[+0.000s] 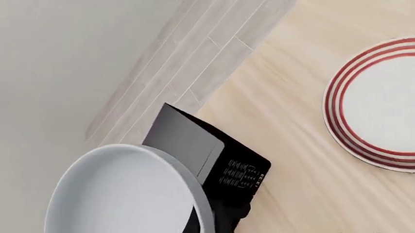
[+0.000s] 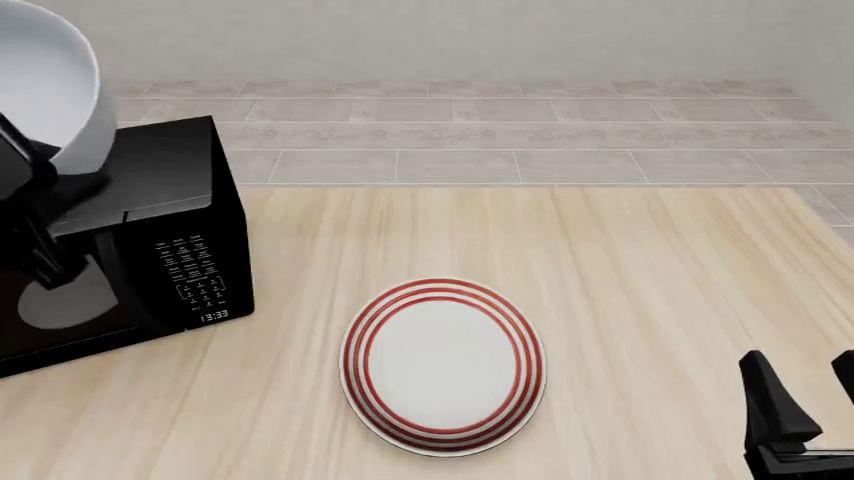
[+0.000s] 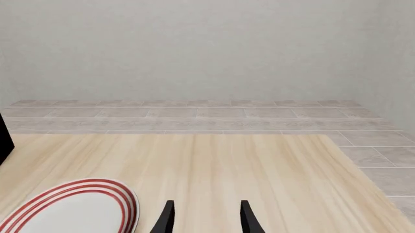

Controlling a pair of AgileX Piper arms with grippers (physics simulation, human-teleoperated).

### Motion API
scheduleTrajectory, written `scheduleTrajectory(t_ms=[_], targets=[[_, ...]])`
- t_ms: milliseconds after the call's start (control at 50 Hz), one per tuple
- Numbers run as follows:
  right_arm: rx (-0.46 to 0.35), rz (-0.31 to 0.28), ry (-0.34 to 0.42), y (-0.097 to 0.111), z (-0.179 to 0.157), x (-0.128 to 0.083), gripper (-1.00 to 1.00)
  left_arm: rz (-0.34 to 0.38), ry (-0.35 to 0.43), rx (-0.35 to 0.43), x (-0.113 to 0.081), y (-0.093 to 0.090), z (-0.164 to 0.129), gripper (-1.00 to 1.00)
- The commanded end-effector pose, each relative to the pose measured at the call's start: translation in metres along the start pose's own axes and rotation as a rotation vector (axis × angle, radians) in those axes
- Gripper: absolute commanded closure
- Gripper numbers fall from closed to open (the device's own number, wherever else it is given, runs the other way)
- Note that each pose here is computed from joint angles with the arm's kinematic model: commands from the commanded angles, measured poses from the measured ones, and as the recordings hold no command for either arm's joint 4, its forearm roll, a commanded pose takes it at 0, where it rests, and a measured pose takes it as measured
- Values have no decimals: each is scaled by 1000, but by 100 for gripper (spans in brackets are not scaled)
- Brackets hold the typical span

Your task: Pick up the white bowl and put it on the plate.

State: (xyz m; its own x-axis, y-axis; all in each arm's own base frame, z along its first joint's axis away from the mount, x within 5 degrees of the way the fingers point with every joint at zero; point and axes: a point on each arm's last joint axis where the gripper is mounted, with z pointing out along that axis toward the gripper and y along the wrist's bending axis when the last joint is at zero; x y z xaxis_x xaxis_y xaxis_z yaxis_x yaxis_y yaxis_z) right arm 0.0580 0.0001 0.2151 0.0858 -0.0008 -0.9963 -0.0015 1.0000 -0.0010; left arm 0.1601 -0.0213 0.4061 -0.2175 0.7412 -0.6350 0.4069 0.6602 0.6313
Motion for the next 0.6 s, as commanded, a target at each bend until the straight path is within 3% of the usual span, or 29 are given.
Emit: scheduleTrajectory(t_ms=[20, 280, 600], targets=[[-1, 0, 0, 0, 0, 0, -100, 31, -77, 65, -15, -9, -18, 100], [-1, 1, 0, 0, 0, 0, -100, 72, -115, 114, -20, -18, -20, 100], [-1, 1, 0, 0, 0, 0, -100, 80, -199, 205, -51, -20, -21, 100]])
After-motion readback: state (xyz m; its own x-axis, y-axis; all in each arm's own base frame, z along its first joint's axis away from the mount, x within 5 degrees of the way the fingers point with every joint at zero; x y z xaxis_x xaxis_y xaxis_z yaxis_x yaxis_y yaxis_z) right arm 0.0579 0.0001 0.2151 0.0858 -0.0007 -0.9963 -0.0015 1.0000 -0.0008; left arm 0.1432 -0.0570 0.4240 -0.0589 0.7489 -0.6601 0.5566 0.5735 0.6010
